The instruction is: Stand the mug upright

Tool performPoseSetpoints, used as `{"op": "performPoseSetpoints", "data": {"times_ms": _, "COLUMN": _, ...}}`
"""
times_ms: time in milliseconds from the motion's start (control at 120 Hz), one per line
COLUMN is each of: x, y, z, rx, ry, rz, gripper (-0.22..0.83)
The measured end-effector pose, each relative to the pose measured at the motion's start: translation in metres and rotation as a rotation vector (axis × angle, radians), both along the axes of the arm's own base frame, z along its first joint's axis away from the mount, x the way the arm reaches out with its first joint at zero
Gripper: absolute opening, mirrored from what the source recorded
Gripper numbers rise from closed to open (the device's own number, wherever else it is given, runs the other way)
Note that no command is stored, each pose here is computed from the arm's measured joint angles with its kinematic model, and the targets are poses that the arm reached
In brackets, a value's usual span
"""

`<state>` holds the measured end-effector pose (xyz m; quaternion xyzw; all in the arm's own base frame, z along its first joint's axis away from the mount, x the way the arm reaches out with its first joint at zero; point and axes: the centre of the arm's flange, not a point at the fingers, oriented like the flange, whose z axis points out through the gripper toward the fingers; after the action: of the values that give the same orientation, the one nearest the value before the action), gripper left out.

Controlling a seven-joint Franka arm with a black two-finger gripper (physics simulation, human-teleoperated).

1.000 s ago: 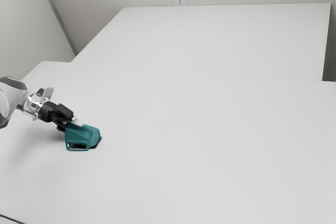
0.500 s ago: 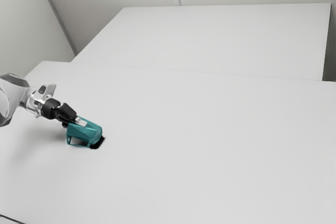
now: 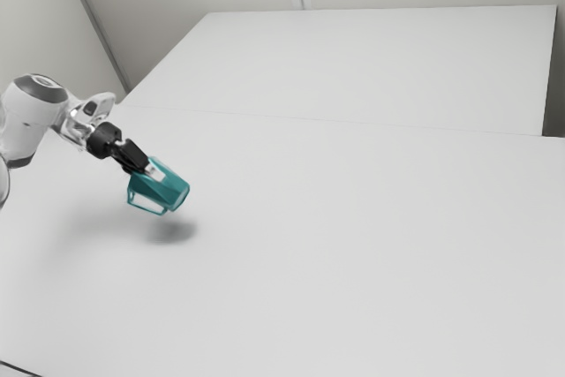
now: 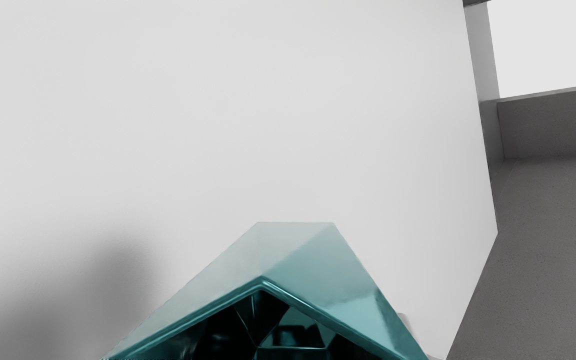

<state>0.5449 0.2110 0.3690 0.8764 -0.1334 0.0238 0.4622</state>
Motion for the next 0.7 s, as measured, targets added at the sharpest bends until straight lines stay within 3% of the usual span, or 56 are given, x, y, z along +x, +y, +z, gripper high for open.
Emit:
{"op": "performPoseSetpoints", "data": {"times_ms": 200, "x": 0.022, "y": -0.051, "z": 0.04, "rx": 0.187, "ry": -0.026, "rz": -0.115, "gripper": -0.17}}
{"op": "performPoseSetpoints", "data": {"times_ms": 700, "x": 0.05, "y": -0.135, "z": 0.075, "rx": 0.652, "ry": -0.022, "rz": -0.211, "gripper": -0.17}}
